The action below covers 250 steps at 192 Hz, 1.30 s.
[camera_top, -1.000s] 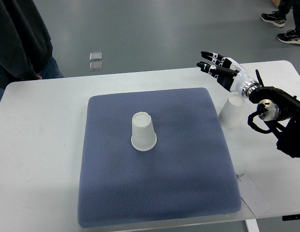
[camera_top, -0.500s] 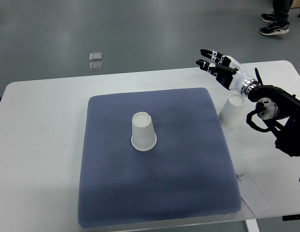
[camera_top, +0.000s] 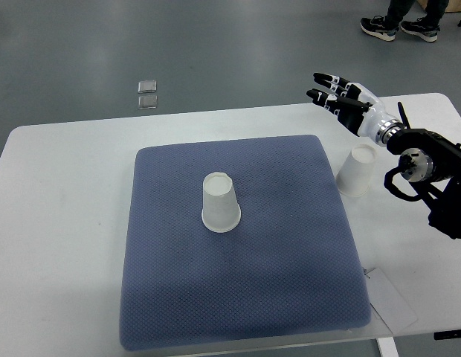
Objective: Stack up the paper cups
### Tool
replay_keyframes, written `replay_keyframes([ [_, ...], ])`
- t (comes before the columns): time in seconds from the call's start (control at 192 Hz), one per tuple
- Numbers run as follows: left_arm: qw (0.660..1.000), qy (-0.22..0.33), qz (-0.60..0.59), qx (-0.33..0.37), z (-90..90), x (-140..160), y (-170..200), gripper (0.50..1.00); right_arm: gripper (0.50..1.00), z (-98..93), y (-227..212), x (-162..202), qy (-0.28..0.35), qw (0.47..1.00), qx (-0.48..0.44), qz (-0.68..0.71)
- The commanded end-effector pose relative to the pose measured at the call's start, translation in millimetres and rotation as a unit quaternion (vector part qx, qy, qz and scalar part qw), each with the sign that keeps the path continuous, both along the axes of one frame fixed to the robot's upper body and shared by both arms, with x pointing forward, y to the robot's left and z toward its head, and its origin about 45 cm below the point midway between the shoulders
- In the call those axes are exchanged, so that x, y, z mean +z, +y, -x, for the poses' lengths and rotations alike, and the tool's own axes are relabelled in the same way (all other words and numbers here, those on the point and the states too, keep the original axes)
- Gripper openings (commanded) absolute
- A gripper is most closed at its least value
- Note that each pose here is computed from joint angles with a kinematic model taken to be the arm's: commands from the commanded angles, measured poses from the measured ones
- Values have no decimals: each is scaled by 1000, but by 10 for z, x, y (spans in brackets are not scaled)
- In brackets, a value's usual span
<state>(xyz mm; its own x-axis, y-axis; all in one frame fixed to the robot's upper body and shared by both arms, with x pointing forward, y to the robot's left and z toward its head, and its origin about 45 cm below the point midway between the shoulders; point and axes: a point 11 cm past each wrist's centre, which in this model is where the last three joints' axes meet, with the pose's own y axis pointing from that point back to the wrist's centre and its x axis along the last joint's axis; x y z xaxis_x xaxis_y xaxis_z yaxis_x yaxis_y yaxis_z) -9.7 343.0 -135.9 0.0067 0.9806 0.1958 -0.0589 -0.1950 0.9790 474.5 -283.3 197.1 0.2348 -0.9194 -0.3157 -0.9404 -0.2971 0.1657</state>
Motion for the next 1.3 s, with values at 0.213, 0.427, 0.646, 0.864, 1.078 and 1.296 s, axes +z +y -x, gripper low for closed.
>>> replay_keyframes([
  [0.213,1000,0,0,0,0,0,-1,1000,913,-10,-277,154,-18,1000,-1,24],
  [0.427,1000,0,0,0,0,0,-1,1000,911,-4,-766,477,-43,996,7,76],
  [0.646,1000,0,0,0,0,0,-1,1000,911,112,-1017,625,-59,964,88,242],
  [0.864,1000,0,0,0,0,0,-1,1000,909,263,-980,657,-66,903,179,385],
  [1.078,1000,0,0,0,0,0,-1,1000,911,346,-762,643,-78,842,255,470],
  [1.296,1000,0,0,0,0,0,-1,1000,911,397,-701,503,-70,792,294,530],
])
